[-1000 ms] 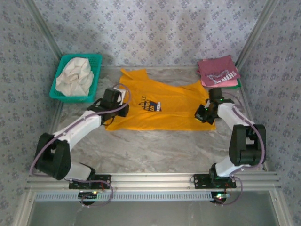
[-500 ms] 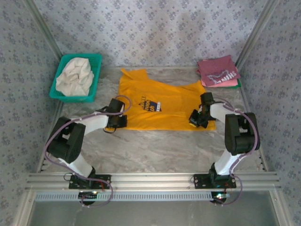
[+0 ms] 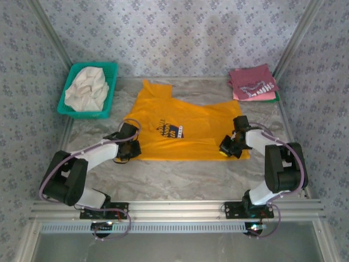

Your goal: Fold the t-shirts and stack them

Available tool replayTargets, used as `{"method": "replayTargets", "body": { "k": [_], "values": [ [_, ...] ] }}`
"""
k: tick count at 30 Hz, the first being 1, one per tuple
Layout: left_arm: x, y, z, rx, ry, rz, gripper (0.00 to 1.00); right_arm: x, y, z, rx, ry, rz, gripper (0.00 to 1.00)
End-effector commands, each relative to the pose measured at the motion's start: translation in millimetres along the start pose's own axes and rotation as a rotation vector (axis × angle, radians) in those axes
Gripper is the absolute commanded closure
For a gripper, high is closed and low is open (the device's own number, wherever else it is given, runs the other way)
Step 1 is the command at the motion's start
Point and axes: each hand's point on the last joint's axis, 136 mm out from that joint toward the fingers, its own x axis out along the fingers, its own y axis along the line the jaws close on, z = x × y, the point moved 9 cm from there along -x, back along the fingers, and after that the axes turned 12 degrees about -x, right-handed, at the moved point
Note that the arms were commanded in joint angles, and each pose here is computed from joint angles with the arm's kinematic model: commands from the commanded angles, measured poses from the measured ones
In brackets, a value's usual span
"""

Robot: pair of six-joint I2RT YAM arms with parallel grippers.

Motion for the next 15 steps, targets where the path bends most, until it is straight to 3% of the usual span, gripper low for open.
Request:
{"method": "replayTargets", "body": {
  "k": [1,4,8,11,12,15],
  "values": [
    [-22,2,14,0.008,-0.083,0.081,0.93,-29,9,17,-0.005,-0.033,-0.019,1.00],
    [-50,-26,45,0.062,-0.198,0.022,0.93,-52,11,35,-0.025,-0.090,0.011,0.98],
    [-73,-76,65,0.184,-0.255,-0.071,0.91,-61,-7,50,0.005,-0.085,-0.076,0.86],
    [-63,-112,52,0.323,-0.222,-0.091,0.93,-57,-20,55,0.084,-0.103,-0.004,0.80],
    [-55,-119,45,0.348,-0.197,-0.090,0.99,-56,-20,57,0.093,-0.112,0.001,0.79],
    [-31,-129,26,0.384,-0.123,-0.111,1.00,-50,-24,50,0.133,-0.085,-0.020,0.72]
  ]
}}
